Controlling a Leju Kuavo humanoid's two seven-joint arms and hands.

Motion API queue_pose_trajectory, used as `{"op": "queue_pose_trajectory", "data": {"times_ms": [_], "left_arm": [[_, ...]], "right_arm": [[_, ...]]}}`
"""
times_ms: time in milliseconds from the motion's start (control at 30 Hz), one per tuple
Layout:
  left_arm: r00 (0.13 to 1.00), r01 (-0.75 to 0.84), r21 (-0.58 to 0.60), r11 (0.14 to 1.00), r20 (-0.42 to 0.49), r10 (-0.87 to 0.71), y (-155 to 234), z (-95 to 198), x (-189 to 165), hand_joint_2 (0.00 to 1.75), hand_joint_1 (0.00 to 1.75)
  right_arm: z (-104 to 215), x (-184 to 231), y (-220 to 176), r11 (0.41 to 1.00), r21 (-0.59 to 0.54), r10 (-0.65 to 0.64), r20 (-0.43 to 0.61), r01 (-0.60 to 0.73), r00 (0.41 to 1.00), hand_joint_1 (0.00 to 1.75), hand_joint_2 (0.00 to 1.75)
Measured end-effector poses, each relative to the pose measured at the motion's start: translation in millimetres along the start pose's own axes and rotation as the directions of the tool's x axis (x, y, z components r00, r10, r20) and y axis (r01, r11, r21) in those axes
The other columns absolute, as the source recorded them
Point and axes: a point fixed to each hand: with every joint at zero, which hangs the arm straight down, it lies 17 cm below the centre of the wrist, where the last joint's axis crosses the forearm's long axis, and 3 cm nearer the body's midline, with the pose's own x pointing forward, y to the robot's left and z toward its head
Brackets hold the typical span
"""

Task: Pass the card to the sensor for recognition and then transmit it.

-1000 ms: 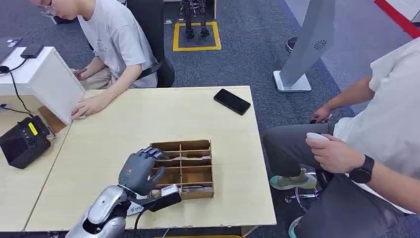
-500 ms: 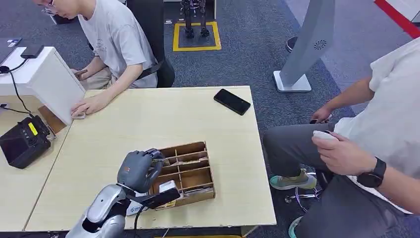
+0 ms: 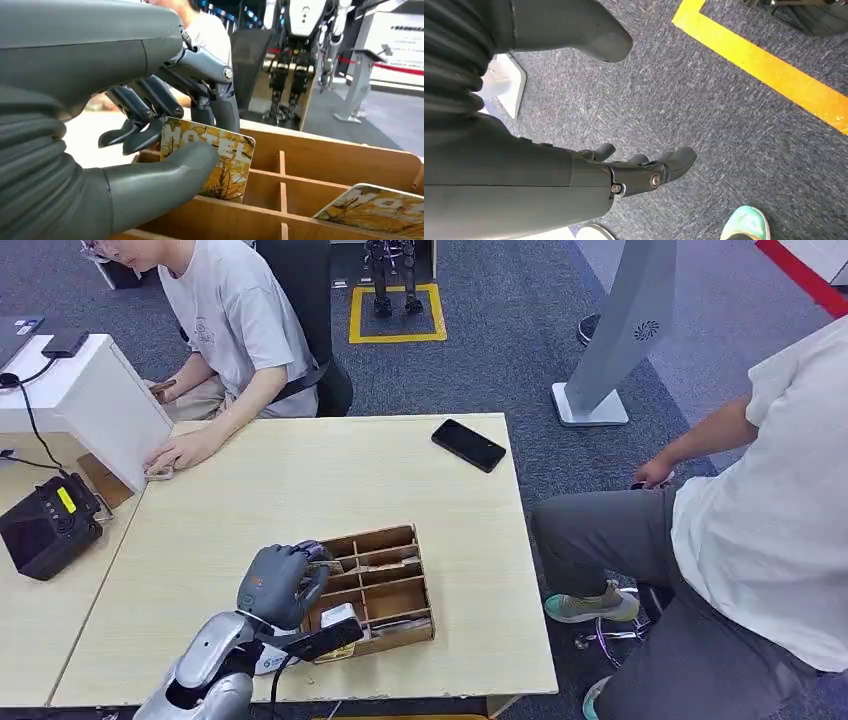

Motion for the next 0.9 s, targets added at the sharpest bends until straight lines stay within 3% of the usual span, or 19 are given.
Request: {"op": "queue_pose_trajectory", "data": {"times_ms": [200, 233, 267, 367, 567, 733, 900], "left_arm": [[0.999, -0.035, 0.003, 0.999, 0.003, 0.035, 3, 0, 1, 1.75, 1.75], [0.985, -0.167, 0.109, 0.980, 0.072, 0.160, 69, -8, 3, 1.75, 1.75], [0.974, -0.208, 0.168, 0.964, 0.124, 0.189, 118, -13, 1, 1.75, 1.75], [0.969, -0.203, 0.239, 0.950, 0.186, 0.160, 185, -14, 0, 1.75, 1.75], [0.943, -0.221, 0.360, 0.906, 0.316, 0.105, 280, 5, 17, 1.75, 1.75], [0.937, -0.202, 0.422, 0.884, 0.347, 0.049, 320, 23, 21, 1.75, 1.75], [0.936, -0.183, 0.442, 0.878, 0.352, 0.019, 331, 30, 23, 1.75, 1.75]], "right_arm": [[0, 0, 0, 1.000, -0.002, -0.002, 0.003, 0.002, 1.000, 0.00, 1.75], [2, -5, 2, 1.000, -0.006, -0.013, -0.001, 0.013, 1.000, 0.00, 1.75], [3, -10, 4, 1.000, -0.005, -0.013, -0.009, 0.013, 1.000, 0.00, 1.75], [5, -16, 6, 1.000, -0.002, -0.015, -0.021, 0.015, 1.000, 0.00, 1.75], [7, -21, 10, 1.000, 0.005, -0.017, -0.029, 0.017, 0.999, 0.00, 1.75], [7, -21, 9, 1.000, -0.003, -0.021, -0.025, 0.021, 0.999, 0.00, 1.75], [7, -21, 8, 1.000, -0.005, -0.021, -0.026, 0.020, 0.999, 0.00, 1.75]]}}
